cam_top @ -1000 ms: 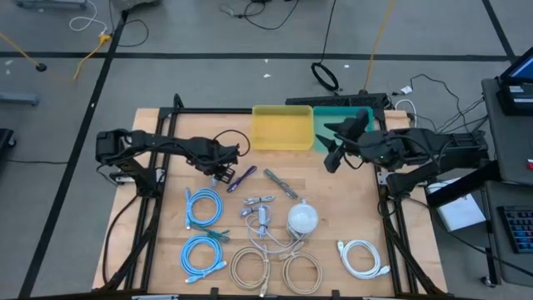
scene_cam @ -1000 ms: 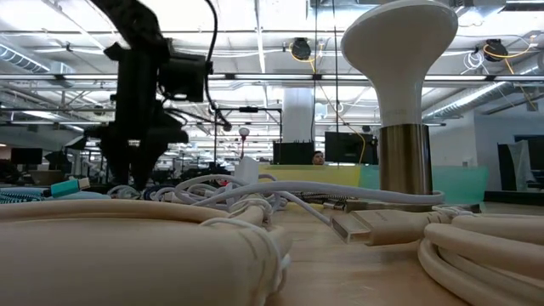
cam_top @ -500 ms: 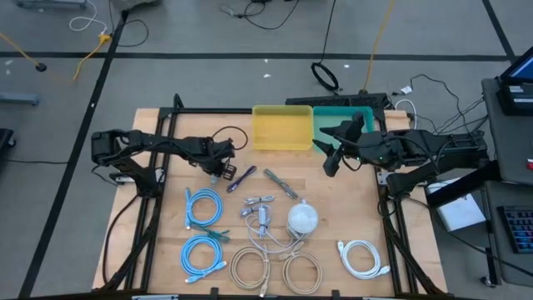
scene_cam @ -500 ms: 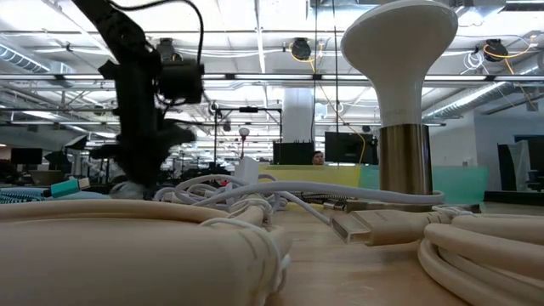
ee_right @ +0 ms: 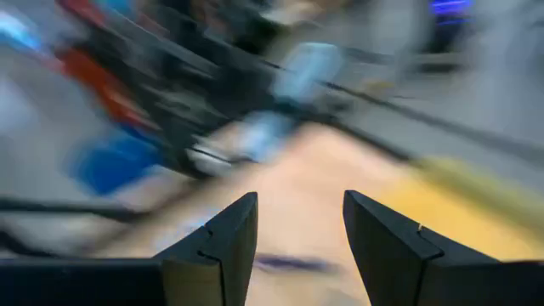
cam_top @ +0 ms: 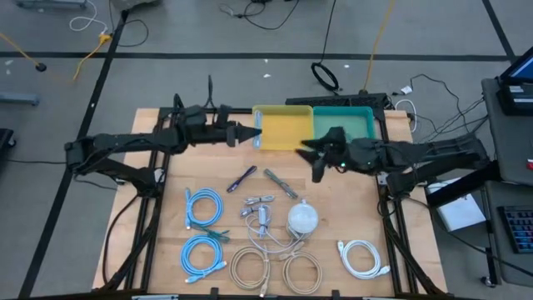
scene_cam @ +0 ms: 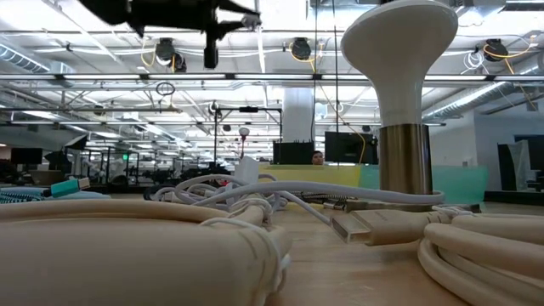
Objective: Pick & Place USB Port
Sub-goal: Put the top blue charger cable into the green bin
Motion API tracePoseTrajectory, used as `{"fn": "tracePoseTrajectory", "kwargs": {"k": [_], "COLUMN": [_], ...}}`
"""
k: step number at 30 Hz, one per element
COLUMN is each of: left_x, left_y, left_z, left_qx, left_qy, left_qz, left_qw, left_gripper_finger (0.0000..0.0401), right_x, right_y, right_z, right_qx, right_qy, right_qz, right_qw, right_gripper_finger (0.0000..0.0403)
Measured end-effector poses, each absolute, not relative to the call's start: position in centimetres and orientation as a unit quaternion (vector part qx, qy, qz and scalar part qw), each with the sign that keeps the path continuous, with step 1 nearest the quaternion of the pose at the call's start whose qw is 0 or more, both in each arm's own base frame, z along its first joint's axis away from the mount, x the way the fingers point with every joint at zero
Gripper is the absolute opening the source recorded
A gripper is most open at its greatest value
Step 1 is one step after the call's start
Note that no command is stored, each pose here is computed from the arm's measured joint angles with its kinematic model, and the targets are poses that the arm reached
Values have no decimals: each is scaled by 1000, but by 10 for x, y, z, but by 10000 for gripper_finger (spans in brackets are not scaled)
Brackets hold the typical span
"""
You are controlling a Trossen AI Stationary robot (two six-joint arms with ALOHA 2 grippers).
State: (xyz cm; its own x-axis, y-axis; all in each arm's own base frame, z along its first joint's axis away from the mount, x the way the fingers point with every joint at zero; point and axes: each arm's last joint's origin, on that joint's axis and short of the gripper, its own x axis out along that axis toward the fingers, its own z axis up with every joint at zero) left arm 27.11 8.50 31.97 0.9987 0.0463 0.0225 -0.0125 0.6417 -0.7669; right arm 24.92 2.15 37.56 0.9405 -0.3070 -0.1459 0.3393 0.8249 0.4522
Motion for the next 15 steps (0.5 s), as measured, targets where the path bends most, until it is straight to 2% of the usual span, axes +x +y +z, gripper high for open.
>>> {"fn": "tracePoseTrajectory", "kwargs": {"k": [4,9,11,15], "left_x": [284,296,298,305], "left_y": [79,63,55,46], "left_z": [347,370,377,367], "left_qx": [-373,-337,-328,-331], "left_qy": [19,72,83,114], "left_qz": [-4,-33,-39,-31], "left_qw": [928,938,940,936], "left_gripper_finger": [35,35,35,35], "right_x": [263,265,265,264], "right_y": [14,1,1,2], "right_z": [351,320,320,323], "right_qx": [361,410,408,397], "right_qy": [-119,-141,-143,-160], "right_qz": [-35,-10,-7,0], "right_qw": [924,901,902,904], "right_gripper_finger": [169,170,171,171]}}
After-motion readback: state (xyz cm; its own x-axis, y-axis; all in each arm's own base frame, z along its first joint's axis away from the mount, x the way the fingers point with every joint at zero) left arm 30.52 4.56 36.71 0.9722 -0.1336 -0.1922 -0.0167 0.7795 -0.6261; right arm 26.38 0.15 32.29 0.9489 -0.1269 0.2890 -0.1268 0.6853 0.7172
